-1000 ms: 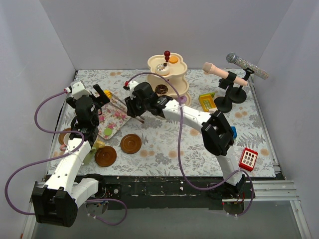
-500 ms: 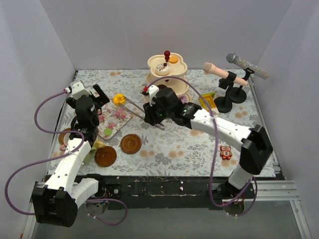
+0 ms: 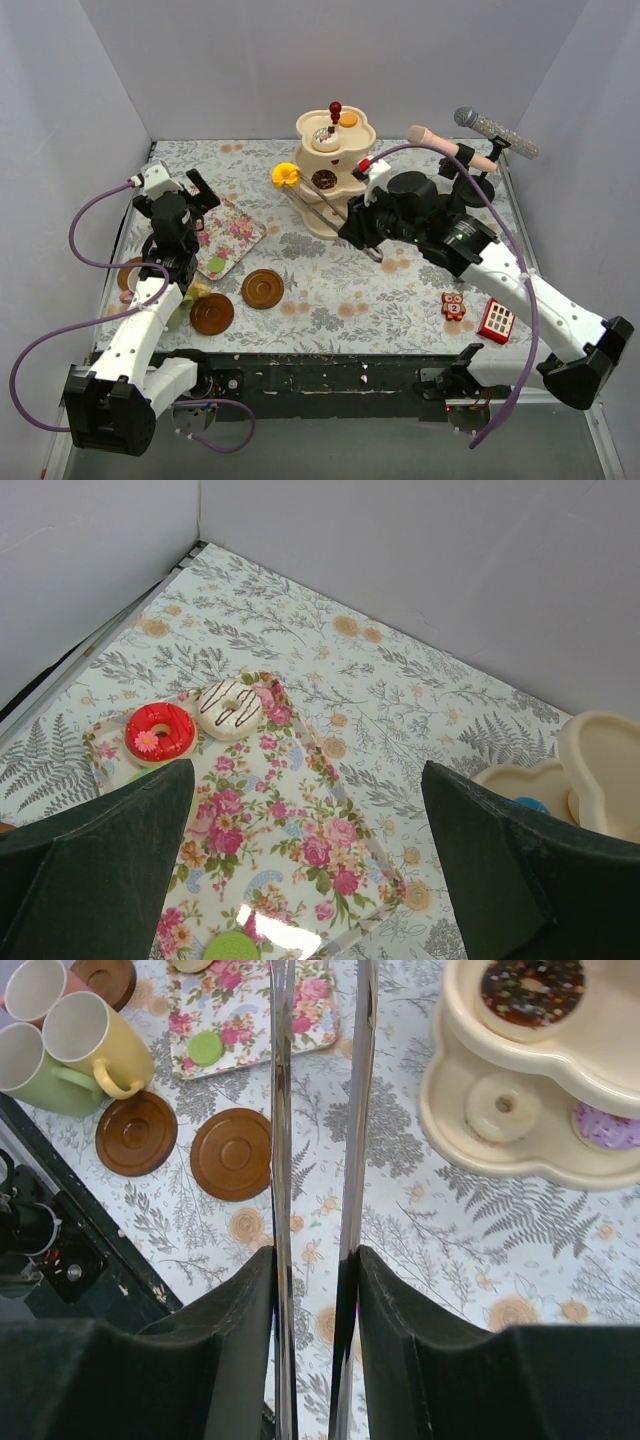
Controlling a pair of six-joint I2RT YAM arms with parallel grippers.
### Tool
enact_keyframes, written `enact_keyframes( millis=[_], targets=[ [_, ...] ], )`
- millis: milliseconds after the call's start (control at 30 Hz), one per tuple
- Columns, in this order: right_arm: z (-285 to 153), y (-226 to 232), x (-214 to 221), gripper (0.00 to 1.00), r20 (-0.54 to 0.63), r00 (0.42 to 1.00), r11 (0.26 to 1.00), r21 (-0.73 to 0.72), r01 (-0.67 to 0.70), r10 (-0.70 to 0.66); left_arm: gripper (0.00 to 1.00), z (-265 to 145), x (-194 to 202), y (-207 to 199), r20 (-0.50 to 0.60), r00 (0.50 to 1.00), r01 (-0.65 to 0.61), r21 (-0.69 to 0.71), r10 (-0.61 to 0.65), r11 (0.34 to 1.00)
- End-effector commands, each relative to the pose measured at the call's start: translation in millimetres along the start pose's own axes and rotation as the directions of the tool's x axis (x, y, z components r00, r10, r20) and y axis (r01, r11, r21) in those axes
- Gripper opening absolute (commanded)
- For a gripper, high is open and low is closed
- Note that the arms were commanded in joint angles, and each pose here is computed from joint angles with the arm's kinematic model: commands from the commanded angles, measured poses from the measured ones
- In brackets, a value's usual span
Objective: Serve the afternoon tea
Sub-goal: Place the desert on the desert table.
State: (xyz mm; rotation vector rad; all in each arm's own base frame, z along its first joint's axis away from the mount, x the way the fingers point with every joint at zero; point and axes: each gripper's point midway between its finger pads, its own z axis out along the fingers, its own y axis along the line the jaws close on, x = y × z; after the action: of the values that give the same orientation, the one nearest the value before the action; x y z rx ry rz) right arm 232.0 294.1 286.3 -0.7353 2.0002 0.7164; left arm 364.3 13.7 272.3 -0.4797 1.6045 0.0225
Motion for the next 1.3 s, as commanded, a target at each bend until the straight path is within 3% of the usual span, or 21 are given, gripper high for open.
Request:
enact_keyframes(
  millis=[0,300,467,1267],
  targets=[
    [-48,-16,-30,0.2,0.093,0.995,0.998,0.049,-0.049,0.044,0.98,-1,0,-2,0.003,1.0,0.006,0.008,-0.006,1.0],
    [-94,-64,-47,0.21,0.138,0.989,0.978,0.189,-0.083,0.058,0.98,-1,1,-2,0.002,1.0,0.008,0.013,-0.008,1.0],
    [-107,-89,-64,0.21,0.17,0.983,0.975,0.196,-0.108,0.075,0.98,-1,1,-3,0.001,1.0,0.006,0.016,-0.006,1.0],
    [-84,-131,-83,0.21,0.145,0.971,0.975,0.092,-0.205,0.19,0.98,-1,2,-3,0.0,1.0,0.003,0.018,-0.003,1.0]
  ],
)
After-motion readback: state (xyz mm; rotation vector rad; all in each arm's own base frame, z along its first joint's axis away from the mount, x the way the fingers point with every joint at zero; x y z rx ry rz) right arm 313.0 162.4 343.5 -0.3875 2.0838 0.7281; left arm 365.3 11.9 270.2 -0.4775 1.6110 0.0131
